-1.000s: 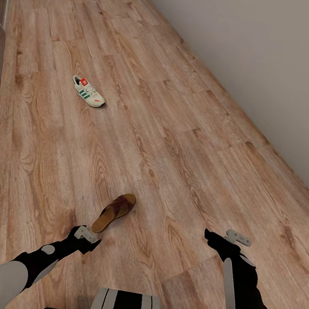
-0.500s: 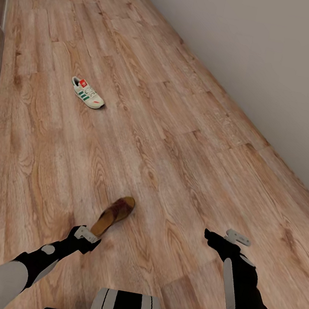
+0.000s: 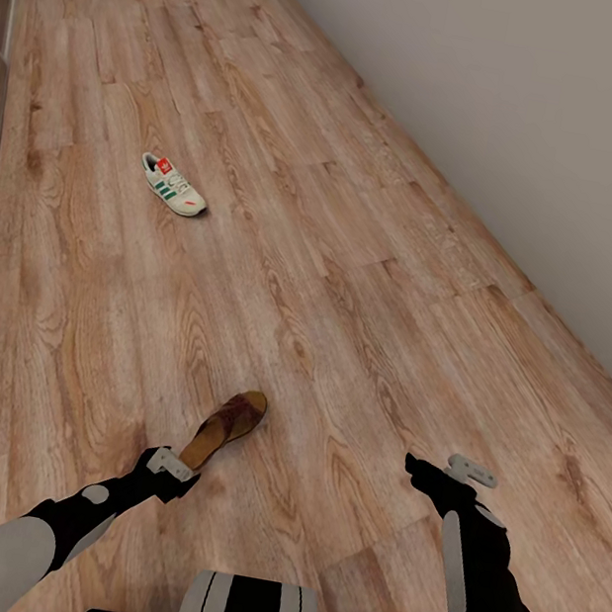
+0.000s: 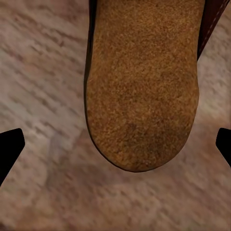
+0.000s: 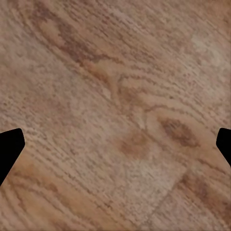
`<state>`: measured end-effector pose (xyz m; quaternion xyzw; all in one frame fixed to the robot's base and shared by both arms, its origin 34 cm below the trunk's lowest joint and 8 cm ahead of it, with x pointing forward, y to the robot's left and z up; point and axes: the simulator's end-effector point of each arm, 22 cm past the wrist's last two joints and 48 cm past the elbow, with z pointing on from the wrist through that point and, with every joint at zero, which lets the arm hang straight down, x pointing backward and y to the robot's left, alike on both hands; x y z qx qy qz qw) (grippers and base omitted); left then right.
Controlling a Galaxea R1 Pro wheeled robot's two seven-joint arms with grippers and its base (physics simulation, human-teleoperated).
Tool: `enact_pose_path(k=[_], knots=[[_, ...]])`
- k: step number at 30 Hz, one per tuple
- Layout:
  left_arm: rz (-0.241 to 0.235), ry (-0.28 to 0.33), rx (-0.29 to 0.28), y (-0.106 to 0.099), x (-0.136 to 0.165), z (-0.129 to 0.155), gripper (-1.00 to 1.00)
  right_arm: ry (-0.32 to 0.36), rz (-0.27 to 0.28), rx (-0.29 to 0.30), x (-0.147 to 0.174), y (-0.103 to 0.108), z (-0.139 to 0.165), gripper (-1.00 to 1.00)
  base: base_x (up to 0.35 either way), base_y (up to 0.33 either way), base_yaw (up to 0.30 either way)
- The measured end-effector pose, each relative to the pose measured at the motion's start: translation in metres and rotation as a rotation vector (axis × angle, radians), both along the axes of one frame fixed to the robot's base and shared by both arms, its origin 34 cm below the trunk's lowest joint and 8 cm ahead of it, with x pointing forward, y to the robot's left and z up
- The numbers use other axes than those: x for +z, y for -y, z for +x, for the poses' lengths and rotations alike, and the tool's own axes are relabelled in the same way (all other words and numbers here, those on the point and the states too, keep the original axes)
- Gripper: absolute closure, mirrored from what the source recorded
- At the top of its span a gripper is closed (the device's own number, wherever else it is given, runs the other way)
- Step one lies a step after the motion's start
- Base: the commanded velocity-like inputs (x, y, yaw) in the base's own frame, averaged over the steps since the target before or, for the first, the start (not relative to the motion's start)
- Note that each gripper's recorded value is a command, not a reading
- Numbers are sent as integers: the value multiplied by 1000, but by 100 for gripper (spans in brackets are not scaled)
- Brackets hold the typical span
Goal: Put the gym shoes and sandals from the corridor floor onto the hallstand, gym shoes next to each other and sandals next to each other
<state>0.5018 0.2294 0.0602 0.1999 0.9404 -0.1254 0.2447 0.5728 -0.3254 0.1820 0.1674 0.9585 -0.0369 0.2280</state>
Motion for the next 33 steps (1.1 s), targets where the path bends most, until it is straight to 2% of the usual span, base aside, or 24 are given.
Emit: enact_pose_path(k=[19,25,33], knots=[[0,-1,0,0,-1,-1,-100,-2,0,0,-1,0,-1,-100,28,-13,0],[0,-34,-1,0,-15,-15,-100,-35,0,0,-17,0,-11,-100,0,0,0],[0,-38,0,0,-16,-17,-100,-38,0,0,-19,0,-12,-100,0,0,0]])
